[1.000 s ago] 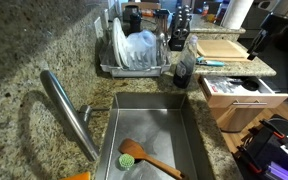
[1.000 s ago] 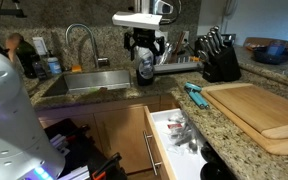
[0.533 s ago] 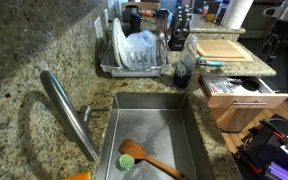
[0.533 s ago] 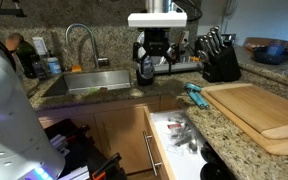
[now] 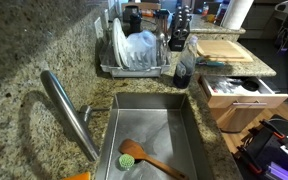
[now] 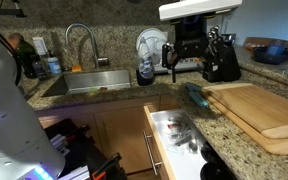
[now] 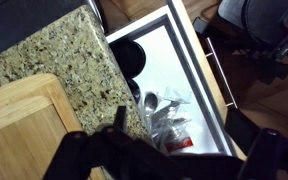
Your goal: Put the blue utensil into the drawer.
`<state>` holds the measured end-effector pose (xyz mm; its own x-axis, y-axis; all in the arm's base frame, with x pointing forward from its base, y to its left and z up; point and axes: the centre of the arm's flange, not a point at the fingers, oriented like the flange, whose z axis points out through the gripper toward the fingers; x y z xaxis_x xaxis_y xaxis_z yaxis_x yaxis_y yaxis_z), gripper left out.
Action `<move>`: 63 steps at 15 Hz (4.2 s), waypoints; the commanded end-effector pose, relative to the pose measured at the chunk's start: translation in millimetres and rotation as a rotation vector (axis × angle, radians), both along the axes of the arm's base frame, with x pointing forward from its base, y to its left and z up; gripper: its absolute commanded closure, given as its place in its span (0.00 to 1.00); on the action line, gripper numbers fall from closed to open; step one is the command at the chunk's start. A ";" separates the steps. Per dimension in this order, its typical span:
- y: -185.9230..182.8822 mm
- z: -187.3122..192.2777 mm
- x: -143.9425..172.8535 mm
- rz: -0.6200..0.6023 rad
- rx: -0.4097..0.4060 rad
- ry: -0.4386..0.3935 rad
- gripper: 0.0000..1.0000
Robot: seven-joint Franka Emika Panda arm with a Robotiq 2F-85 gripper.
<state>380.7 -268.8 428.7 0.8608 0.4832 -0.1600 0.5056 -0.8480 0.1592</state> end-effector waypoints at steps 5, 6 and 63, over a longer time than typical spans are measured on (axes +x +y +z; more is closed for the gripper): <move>-31.6 -34.1 72.5 0.068 -0.133 -0.010 0.00; -26.6 -38.9 90.6 -0.016 -0.111 -0.055 0.00; 18.5 -197.0 207.5 0.329 0.317 0.057 0.04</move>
<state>583.4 -249.6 227.8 0.6342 0.7731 -0.0078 0.7671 -0.6305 -0.1185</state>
